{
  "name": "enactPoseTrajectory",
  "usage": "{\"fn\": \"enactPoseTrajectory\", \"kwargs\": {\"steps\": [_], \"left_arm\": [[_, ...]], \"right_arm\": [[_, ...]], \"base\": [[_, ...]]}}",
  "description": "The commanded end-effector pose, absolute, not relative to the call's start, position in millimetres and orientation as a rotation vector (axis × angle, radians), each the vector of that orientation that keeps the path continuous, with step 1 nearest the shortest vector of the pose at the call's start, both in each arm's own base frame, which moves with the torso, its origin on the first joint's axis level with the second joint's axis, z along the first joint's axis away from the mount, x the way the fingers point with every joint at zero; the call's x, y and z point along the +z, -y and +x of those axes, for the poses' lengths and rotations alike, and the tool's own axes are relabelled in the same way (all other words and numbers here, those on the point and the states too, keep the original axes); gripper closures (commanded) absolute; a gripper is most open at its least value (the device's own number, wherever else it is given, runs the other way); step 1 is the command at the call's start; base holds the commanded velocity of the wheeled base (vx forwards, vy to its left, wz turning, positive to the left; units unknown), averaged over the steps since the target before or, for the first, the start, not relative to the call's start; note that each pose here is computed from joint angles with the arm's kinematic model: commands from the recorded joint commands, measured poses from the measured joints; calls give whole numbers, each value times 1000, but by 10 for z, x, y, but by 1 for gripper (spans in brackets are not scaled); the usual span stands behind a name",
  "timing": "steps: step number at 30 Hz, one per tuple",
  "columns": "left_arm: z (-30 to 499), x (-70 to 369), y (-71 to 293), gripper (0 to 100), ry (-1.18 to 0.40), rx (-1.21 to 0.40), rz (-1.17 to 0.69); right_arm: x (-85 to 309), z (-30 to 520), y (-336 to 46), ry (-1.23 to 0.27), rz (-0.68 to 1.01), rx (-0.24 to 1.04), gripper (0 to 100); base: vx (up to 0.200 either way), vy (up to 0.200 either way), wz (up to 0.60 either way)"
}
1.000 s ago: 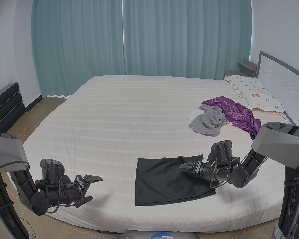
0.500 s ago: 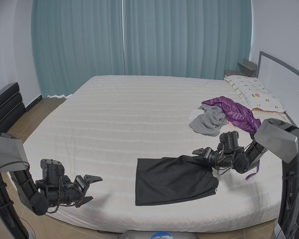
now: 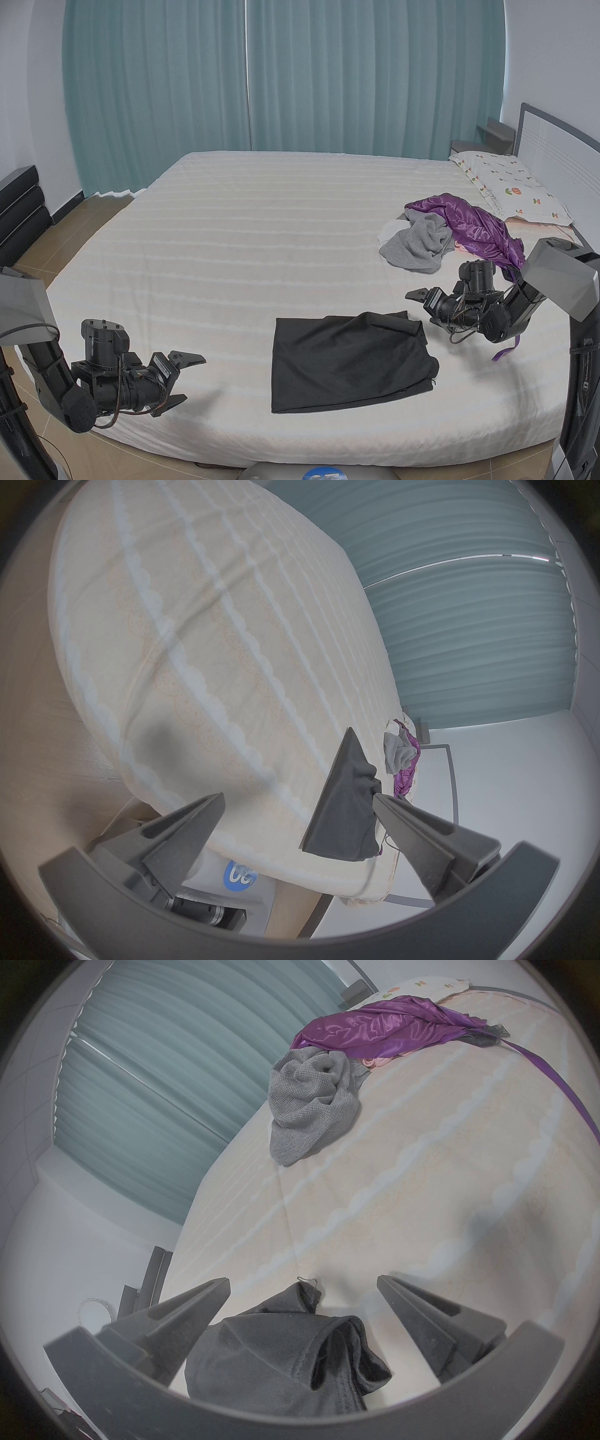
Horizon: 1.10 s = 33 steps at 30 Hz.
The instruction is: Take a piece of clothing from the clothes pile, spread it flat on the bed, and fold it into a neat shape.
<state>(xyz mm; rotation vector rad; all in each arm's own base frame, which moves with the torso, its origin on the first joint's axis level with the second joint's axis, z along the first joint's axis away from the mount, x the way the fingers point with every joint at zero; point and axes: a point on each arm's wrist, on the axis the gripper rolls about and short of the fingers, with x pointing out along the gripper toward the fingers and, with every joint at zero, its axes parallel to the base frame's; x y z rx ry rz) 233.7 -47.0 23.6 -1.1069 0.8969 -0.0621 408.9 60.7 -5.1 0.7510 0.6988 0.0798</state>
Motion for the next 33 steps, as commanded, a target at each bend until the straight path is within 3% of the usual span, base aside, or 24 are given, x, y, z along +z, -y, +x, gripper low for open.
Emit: {"fn": "enactPoseTrajectory", "kwargs": {"steps": [1, 8, 21, 33], "left_arm": [[2334, 231, 469, 0, -899, -60, -1107], [2334, 231, 469, 0, -899, -60, -1107], [2338, 233, 470, 0, -898, -61, -1108], [2338, 233, 470, 0, -898, -61, -1107]], "right_arm": [[-37, 4072, -656, -703, 746, 95, 0], [-91, 3942, -787, -748, 709, 123, 0], [550, 3512, -927, -680, 692, 220, 0], [-34, 3541, -1286, -852, 656, 238, 0]], "base": [[0, 0, 0], [0, 0, 0], [0, 0, 0], [0, 0, 0]]}}
